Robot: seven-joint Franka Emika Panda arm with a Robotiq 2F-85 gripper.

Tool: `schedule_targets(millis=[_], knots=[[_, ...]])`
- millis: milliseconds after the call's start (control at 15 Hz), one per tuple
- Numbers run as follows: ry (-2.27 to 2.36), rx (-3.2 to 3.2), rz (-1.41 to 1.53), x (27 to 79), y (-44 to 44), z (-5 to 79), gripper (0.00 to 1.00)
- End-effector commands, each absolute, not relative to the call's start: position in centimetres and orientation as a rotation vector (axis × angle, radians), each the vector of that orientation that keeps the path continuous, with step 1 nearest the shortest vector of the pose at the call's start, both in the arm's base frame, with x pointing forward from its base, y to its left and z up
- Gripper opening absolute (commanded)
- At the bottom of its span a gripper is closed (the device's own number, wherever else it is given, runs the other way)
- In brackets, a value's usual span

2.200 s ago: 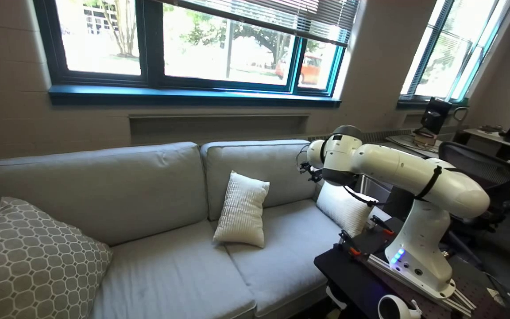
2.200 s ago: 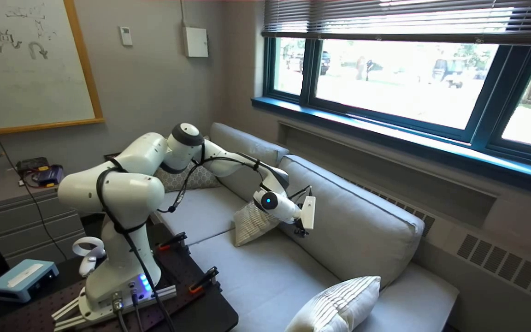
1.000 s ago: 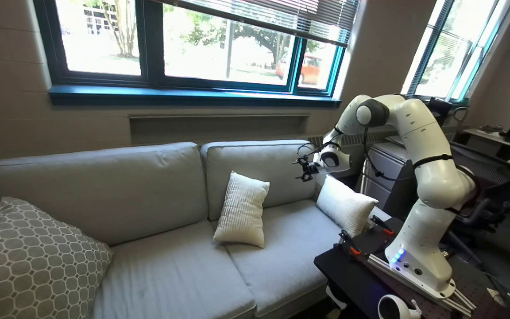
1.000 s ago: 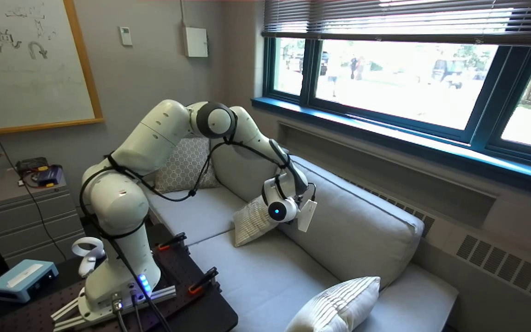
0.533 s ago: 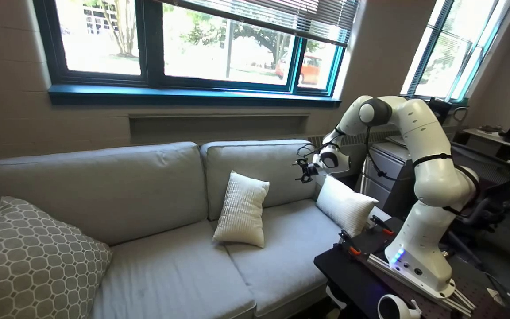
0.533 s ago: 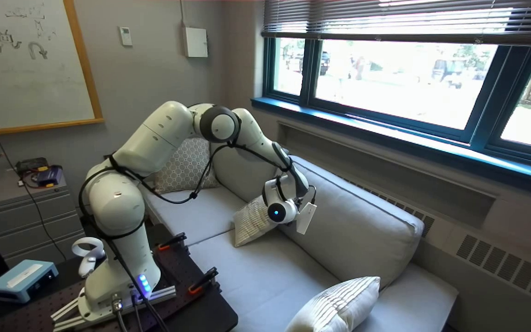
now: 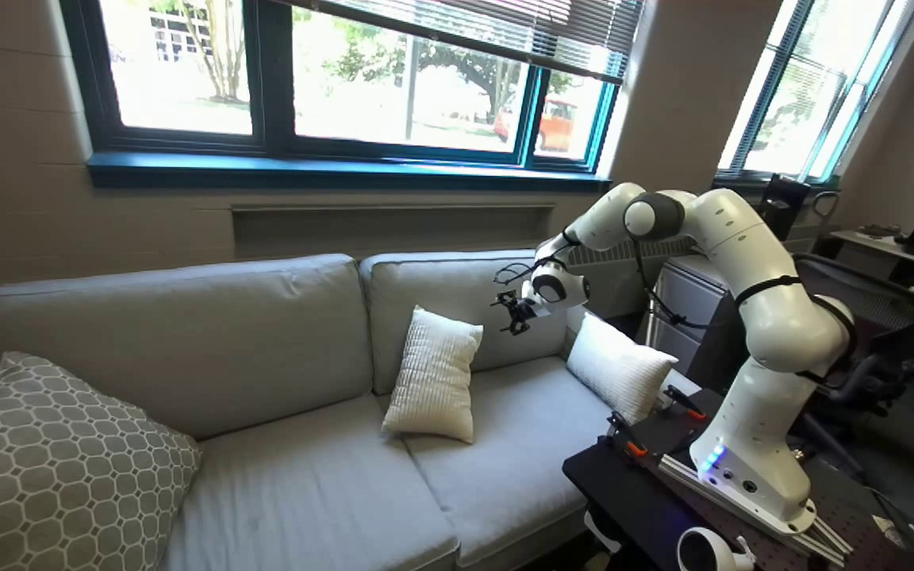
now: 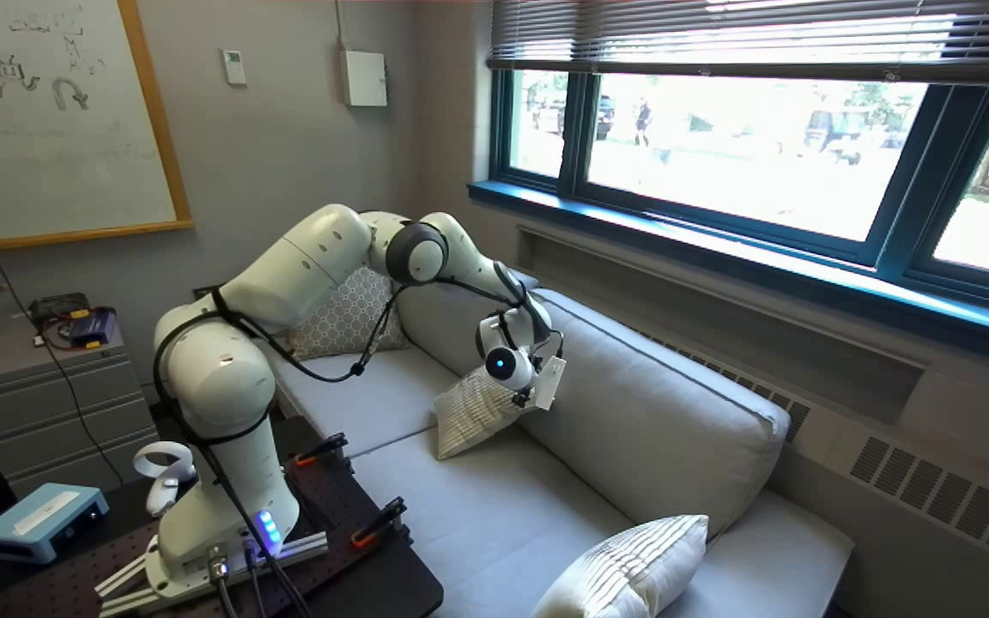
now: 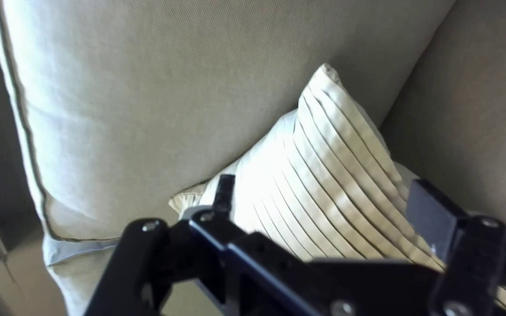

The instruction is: Move the cushions to the right shoulder of the couch

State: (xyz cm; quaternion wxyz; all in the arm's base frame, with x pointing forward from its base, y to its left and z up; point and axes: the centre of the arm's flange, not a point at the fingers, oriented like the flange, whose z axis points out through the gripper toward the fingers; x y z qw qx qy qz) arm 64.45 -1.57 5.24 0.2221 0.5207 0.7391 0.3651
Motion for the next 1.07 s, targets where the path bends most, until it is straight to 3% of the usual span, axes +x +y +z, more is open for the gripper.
schedule_targets(millis=[0,533,1000], knots=[[2.127,1.364,0.867,68.2,3.3,2.0,1.0],[2.307,1.208,0.708,70.2,10.8,-3.2,1.0],[2.325,1.11,0.599,71.9,11.1,-4.6,1.0]])
